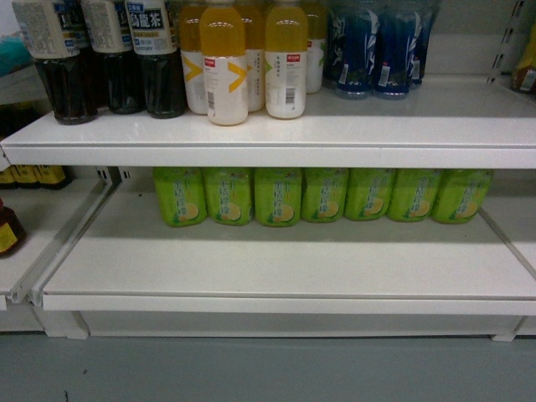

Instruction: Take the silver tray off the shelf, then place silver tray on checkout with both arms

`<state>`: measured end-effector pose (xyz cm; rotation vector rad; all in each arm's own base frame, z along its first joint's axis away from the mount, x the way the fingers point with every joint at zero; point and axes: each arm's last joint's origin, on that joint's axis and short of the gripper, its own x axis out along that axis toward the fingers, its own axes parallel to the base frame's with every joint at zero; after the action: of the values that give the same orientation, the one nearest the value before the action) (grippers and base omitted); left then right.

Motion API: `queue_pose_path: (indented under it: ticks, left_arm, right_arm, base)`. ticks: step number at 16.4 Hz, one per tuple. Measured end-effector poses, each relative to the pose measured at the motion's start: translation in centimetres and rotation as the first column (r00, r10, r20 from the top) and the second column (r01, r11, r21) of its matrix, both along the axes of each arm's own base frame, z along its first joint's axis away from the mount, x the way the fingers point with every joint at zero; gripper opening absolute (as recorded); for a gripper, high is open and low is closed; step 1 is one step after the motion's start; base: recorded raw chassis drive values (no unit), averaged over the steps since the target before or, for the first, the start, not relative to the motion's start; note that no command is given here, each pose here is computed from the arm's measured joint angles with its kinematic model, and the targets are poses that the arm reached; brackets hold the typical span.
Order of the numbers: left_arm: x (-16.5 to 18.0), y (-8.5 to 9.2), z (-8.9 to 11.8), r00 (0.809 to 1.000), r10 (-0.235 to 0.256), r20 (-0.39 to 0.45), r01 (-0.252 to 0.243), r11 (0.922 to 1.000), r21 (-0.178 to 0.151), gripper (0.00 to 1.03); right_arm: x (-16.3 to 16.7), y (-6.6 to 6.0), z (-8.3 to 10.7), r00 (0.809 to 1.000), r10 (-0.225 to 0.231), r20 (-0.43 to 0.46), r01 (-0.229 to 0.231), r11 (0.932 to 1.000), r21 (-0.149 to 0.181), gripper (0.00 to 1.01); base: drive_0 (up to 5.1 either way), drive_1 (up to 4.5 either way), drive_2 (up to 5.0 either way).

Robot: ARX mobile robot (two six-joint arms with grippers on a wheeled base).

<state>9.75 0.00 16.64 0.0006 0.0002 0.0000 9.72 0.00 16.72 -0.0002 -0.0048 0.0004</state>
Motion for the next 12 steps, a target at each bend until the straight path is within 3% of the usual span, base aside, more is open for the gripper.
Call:
queue_pose_path:
  ticks: [12]
  left_arm:
    - [0.00,0.00,0.00,1.000,0.000,0.000,0.000,1.0000,0.000,0.98]
  right_arm:
    - [0.00,0.00,0.00,1.000,0.000,0.000,0.000,1.0000,0.000,0.98]
  base:
    - [0.0,0.00,0.0]
